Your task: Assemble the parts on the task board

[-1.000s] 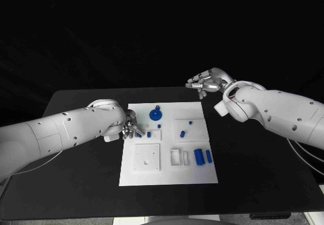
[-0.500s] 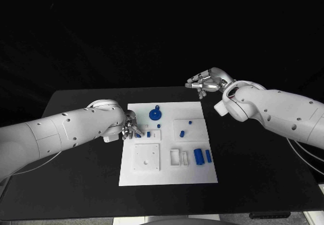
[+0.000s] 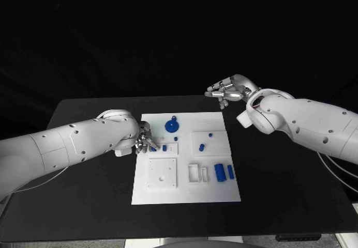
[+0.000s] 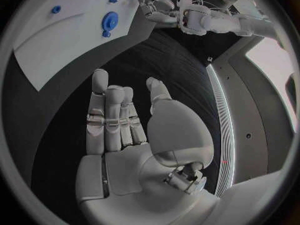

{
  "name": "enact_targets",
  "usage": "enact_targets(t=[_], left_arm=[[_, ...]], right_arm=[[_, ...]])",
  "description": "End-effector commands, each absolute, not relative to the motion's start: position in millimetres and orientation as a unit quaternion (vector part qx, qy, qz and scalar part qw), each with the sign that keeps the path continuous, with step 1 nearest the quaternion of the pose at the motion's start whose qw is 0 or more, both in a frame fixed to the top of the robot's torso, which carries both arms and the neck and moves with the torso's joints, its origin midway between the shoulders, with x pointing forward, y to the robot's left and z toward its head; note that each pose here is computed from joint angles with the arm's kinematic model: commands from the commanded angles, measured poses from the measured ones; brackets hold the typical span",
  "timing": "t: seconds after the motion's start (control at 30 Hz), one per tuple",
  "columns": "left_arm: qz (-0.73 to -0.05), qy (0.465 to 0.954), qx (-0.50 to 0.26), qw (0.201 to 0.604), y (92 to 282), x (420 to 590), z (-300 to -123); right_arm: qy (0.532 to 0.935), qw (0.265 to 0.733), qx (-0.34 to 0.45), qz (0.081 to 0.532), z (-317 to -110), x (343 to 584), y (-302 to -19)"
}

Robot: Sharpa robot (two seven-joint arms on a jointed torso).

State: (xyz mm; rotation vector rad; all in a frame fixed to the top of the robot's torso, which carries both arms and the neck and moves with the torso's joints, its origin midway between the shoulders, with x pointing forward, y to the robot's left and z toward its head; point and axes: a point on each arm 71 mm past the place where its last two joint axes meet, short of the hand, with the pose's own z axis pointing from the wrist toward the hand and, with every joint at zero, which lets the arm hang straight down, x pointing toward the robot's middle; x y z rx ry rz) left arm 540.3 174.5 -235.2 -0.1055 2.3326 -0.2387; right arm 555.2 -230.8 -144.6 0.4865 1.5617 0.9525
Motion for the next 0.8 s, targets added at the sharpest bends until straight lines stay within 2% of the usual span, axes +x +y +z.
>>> enact_targets(t=[0.03, 0.8], left_arm=[[-0.088, 0.919, -0.038, 0.383, 173.1, 538.9, -239.2], [-0.084, 0.918, -0.036, 0.386, 168.6, 537.5, -244.4]], right_arm=[[0.673, 0.580, 0.204, 0.412, -145.0, 554.7, -229.3], [0.673, 0.580, 0.204, 0.411, -145.9, 554.8, -229.9]])
